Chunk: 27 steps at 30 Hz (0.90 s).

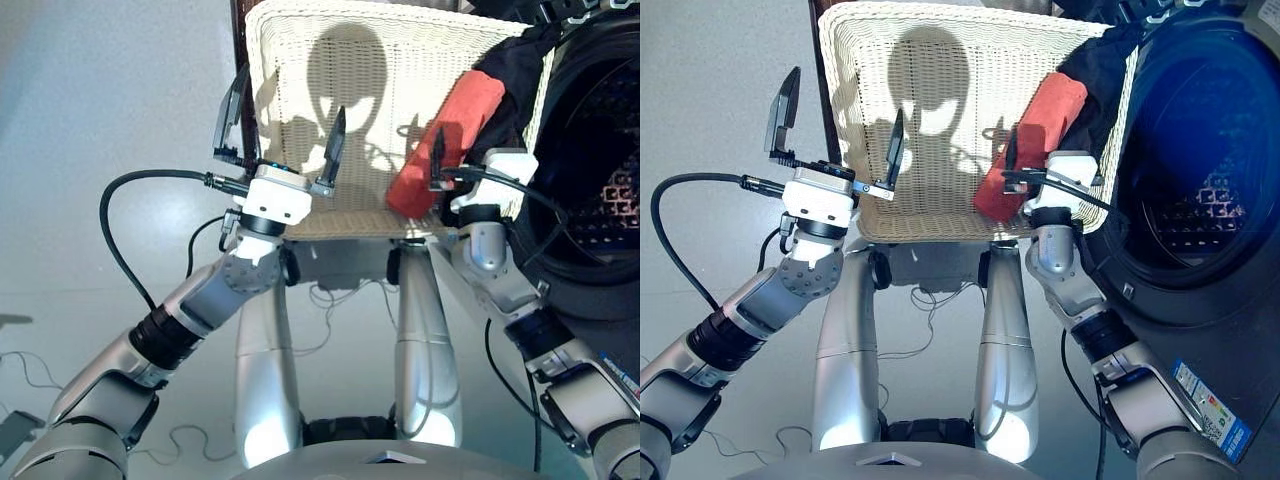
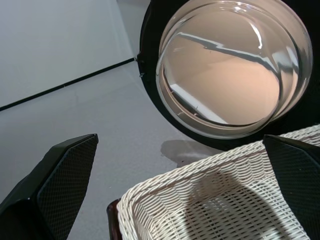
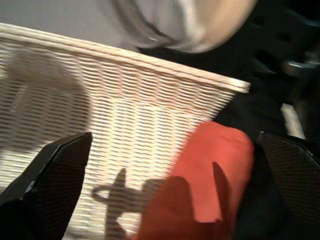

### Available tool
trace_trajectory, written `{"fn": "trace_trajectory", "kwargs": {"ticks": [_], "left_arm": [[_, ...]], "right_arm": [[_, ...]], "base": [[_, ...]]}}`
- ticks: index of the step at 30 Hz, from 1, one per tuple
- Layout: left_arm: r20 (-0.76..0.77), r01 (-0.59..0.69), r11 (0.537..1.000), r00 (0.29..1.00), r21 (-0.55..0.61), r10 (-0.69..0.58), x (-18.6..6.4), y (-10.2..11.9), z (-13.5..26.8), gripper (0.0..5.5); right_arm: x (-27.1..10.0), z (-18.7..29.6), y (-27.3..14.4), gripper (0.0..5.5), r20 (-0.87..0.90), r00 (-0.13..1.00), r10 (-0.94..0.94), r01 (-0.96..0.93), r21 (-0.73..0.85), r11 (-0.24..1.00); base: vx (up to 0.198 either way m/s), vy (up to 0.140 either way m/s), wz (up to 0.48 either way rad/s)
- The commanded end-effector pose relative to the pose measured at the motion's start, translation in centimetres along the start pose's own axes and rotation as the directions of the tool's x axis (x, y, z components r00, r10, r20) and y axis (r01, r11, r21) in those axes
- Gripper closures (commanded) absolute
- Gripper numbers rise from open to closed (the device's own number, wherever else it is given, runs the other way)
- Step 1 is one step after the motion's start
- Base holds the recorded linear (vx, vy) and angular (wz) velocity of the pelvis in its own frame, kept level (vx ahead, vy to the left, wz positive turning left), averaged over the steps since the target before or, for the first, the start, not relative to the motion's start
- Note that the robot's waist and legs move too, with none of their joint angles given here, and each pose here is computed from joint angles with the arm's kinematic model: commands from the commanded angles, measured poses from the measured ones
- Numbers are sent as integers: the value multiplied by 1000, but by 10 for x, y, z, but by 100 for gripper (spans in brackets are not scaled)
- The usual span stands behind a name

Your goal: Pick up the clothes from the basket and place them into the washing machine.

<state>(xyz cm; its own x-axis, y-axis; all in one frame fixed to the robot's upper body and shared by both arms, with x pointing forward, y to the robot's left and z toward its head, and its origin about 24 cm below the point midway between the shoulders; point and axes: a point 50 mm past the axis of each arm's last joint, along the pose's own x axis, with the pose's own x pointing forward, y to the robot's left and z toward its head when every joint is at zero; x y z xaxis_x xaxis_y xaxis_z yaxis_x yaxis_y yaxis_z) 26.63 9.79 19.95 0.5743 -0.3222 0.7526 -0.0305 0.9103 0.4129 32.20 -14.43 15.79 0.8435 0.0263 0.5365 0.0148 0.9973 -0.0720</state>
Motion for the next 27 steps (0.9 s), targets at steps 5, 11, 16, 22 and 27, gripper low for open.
{"fn": "trace_trajectory", "kwargs": {"ticks": [5, 11, 16, 22, 27], "left_arm": [[151, 17, 987, 989, -160, 7, 8, -10, 33, 0], [131, 14, 974, 991, -228, 17, 11, -14, 34, 0], [121, 21, 967, 993, -254, 10, 14, -20, 34, 0], [125, 24, 968, 992, -250, 8, 18, -23, 35, 0], [122, 9, 968, 992, -250, 22, 20, -23, 35, 0]], "right_arm": [[28, -9, 9, 0, -66, 997, -43, 45, 25, 999], [43, -36, 4, 0, -245, 950, -191, 222, 104, 970], [48, -49, -6, 0, -348, 891, -291, 355, 138, 924], [45, -63, -13, 0, -441, 819, -367, 462, 128, 878], [42, -70, -16, 0, -507, 747, -430, 571, 158, 805]], "base": [[0, 0, 0], [0, 0, 0], [0, 0, 0], [0, 0, 0], [0, 0, 0]]}}
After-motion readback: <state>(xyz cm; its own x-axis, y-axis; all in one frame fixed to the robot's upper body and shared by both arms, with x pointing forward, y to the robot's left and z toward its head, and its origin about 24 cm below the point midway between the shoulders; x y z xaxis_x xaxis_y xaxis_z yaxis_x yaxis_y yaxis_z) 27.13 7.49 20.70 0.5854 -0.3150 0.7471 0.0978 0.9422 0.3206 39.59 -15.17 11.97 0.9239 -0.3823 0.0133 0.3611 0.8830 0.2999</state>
